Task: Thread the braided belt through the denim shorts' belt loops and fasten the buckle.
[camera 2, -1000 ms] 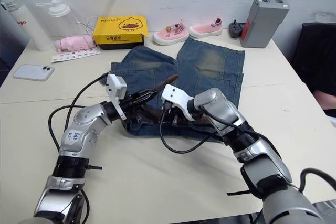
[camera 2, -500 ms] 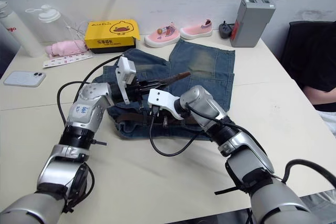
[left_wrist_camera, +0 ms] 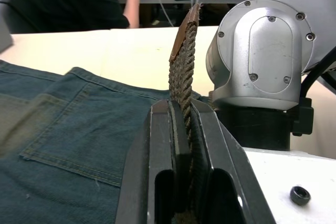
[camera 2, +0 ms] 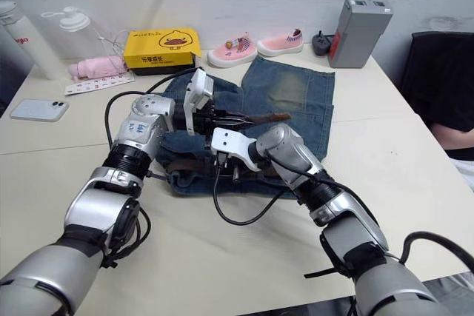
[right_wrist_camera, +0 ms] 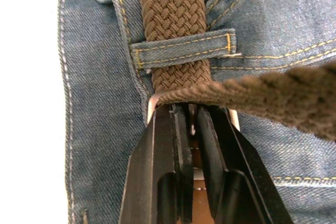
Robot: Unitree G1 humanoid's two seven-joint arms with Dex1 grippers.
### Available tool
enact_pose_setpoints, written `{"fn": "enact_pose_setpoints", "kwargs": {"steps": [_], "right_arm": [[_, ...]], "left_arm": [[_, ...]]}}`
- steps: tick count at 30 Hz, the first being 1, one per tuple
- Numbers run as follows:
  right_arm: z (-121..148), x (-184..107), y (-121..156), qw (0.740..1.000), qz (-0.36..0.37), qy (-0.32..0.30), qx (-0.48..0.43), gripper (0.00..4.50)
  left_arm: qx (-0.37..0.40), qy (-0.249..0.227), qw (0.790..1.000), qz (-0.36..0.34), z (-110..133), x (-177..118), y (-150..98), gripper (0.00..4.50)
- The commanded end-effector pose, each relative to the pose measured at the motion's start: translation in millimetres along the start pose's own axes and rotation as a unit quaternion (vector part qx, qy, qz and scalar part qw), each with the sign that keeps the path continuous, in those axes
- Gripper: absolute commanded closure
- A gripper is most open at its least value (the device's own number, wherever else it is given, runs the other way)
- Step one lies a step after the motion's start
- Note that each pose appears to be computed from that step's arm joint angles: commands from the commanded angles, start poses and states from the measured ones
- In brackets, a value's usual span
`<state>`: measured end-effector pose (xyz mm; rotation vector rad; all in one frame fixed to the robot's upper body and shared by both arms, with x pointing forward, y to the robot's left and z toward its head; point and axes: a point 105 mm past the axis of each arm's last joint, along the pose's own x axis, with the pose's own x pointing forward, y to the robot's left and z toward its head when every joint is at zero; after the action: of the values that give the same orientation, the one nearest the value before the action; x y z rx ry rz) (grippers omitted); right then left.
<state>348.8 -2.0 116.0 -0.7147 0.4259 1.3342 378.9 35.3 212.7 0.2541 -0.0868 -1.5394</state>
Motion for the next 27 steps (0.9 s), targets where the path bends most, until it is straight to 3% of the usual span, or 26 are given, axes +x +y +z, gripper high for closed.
{"fn": "enact_pose_setpoints", "kwargs": {"steps": [1,6,14,20,26,27], "right_arm": [[-50,48,62,0.988,0.119,0.089,0.053,3.90],[-49,47,63,0.988,0.115,0.083,0.058,3.90],[-43,36,42,0.995,0.045,0.047,0.072,3.90],[-14,-10,16,0.991,-0.073,-0.048,0.105,3.90],[5,-46,15,0.980,-0.127,-0.097,0.119,3.90],[8,-52,14,0.977,-0.142,-0.106,0.122,3.68]], "left_arm": [[0.094,-0.067,0.992,-0.059,61,46,-9,4.50],[0.096,-0.057,0.992,-0.065,54,46,-9,4.50],[0.106,-0.034,0.994,0.016,37,-3,1,4.50],[0.120,0.032,0.984,0.126,-3,-55,-18,4.50],[0.116,0.070,0.973,0.186,-25,-75,-34,4.50],[0.115,0.070,0.971,0.196,-25,-77,-36,4.50]]}}
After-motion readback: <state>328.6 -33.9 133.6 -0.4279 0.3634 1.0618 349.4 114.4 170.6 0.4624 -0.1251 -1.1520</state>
